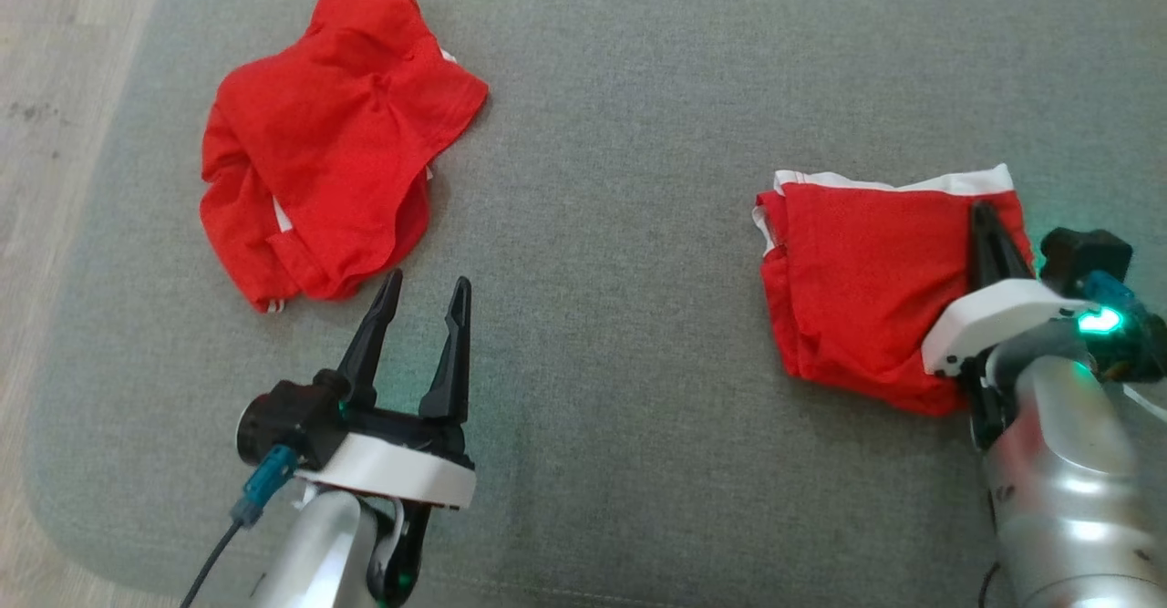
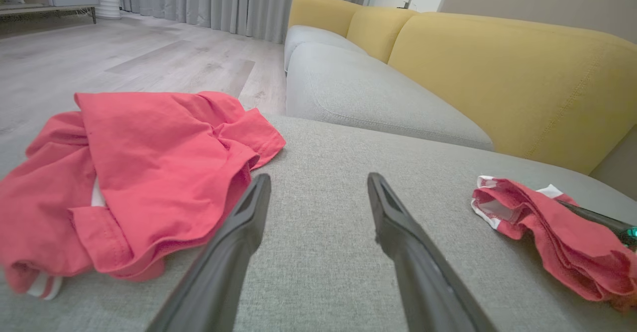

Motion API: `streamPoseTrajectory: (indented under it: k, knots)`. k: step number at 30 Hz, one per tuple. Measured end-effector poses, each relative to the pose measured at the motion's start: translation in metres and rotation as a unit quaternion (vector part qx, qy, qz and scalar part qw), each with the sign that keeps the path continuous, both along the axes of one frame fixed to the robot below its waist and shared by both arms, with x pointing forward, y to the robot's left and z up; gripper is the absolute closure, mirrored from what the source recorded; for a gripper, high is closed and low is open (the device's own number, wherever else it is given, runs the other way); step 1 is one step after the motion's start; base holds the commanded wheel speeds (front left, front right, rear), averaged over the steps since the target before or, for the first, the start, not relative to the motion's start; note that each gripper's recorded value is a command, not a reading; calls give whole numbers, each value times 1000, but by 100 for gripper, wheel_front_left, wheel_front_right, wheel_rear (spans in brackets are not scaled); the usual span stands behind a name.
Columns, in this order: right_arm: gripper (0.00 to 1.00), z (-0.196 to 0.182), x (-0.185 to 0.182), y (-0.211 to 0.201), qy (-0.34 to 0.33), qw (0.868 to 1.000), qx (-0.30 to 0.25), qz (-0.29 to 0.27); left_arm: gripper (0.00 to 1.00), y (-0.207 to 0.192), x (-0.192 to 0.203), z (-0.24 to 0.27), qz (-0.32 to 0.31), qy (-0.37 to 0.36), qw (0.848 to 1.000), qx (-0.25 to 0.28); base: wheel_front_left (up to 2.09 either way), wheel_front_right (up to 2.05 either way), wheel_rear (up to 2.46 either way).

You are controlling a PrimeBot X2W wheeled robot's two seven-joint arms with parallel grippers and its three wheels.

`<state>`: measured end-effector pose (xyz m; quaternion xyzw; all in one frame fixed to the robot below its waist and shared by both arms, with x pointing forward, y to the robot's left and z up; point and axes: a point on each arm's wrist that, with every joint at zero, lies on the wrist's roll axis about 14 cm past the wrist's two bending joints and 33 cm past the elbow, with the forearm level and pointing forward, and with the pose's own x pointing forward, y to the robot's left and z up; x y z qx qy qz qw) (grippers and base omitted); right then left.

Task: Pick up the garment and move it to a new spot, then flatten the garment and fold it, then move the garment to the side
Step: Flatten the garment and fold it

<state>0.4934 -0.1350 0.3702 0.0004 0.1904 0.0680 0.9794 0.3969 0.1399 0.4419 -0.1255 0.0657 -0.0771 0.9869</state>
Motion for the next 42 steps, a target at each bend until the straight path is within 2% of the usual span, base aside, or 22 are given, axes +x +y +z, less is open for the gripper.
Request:
streamPoseTrajectory:
  k: [5, 11, 14, 19, 22, 28, 35, 36, 37, 42]
  knots:
    - [100, 11, -5, 7, -10, 1000, 11, 10, 0, -1, -2, 10, -1, -14, 1000, -1, 0, 0, 0]
    - [100, 73, -2, 59, -106, 989, 57, 81, 0, -2, -9, 20, 0, -27, 1000, -3, 0, 0, 0]
    - [100, 68, -15, 70, -99, 988, 62, 100, 0, -1, -13, 18, 1, -24, 1000, -4, 0, 0, 0]
    - [100, 17, -53, 81, -21, 990, 45, 133, 0, 0, -15, 17, 5, -22, 1000, -5, 0, 0, 0]
    - [100, 7, -60, 86, -1, 989, 38, 146, 0, 1, -15, 17, 5, -21, 1000, -5, 0, 0, 0]
    - [100, 16, -54, 79, -8, 991, 46, 128, 0, -1, -14, 21, 2, -28, 1000, -4, 0, 0, 0]
    - [100, 68, -42, 45, -95, 991, 69, 67, 0, -10, -22, 22, -9, -29, 999, -9, 0, 0, 0]
    - [15, 69, -47, 39, -98, 991, 69, 60, 0, -12, -23, 22, -12, -29, 999, -10, 0, 0, 0]
    - [0, 70, -52, 34, -100, 991, 69, 54, 0, -14, -24, 22, -16, -30, 999, -10, 0, 0, 0]
    - [0, 75, -80, 10, -116, 990, 72, 21, 0, -23, -27, 26, -29, -36, 999, -10, 0, 0, 0]
